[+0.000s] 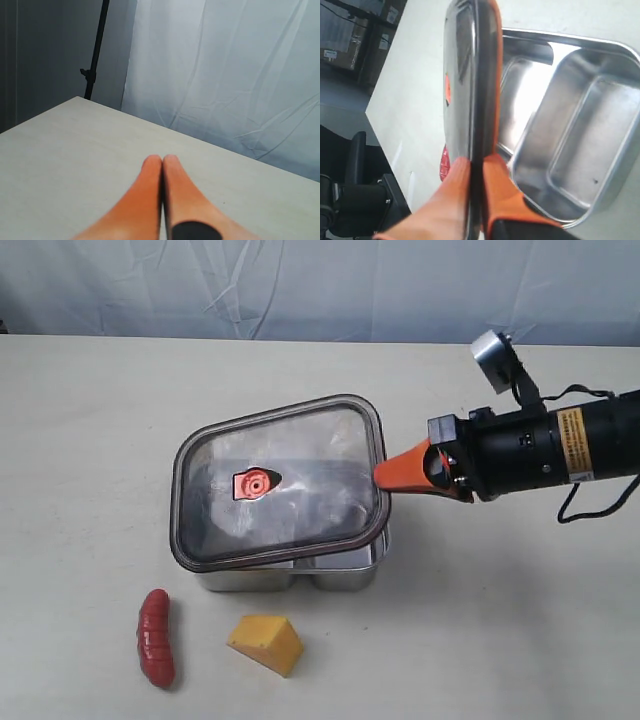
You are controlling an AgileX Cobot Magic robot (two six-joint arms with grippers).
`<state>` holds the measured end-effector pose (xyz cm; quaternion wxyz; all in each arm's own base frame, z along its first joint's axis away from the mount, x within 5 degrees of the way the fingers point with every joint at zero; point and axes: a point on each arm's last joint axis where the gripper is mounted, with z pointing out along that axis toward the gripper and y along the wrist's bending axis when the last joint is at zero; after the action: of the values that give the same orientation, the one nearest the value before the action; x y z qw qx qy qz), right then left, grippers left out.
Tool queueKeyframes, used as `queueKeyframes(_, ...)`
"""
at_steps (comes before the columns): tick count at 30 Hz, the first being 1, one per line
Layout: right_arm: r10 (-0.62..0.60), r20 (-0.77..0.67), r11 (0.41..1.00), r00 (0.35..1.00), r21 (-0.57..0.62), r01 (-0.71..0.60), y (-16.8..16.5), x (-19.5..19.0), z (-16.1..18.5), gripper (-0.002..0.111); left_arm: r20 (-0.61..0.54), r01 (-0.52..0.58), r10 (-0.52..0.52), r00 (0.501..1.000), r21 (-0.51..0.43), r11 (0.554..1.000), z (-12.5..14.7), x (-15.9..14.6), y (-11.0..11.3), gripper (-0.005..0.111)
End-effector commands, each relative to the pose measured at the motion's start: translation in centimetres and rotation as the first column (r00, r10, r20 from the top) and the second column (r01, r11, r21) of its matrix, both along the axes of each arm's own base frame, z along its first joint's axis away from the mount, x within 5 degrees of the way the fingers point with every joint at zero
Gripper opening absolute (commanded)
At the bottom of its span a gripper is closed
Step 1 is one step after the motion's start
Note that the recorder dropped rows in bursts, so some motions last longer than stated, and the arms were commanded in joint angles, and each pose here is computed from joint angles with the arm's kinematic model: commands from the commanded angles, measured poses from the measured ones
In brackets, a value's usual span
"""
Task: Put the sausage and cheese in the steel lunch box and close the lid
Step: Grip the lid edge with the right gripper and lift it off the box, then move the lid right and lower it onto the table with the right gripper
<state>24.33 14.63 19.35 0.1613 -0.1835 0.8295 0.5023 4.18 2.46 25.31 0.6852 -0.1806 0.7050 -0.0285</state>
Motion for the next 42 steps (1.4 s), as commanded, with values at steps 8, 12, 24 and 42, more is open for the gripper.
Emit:
queueKeyframes(8,-0.072,0.283,0.997,0.956,0.044,0.062,-1.0,-2.0,6.9,-0.001,0.004,0.006,-0.006,1.0,0.011,1.0,-0.1,0.0,0.0,0.0)
queueKeyframes(12,-0.017,0.279,0.994,0.96,0.108,-0.014,-0.8,-3.3,8.1,-0.001,0.004,0.006,-0.006,1.0,0.011,1.0,-0.1,0.0,0.0,0.0)
queueKeyframes(24,-0.153,0.622,0.969,0.768,-0.056,0.239,-3.2,-3.4,10.9,-0.001,0.004,0.006,-0.006,1.0,0.011,1.0,-0.1,0.0,0.0,0.0)
queueKeyframes(42,0.118,0.958,0.712,0.262,-0.265,0.65,-8.5,-5.0,13.4,-0.001,0.004,0.013,-0.013,1.0,0.011,1.0,-0.1,0.0,0.0,0.0)
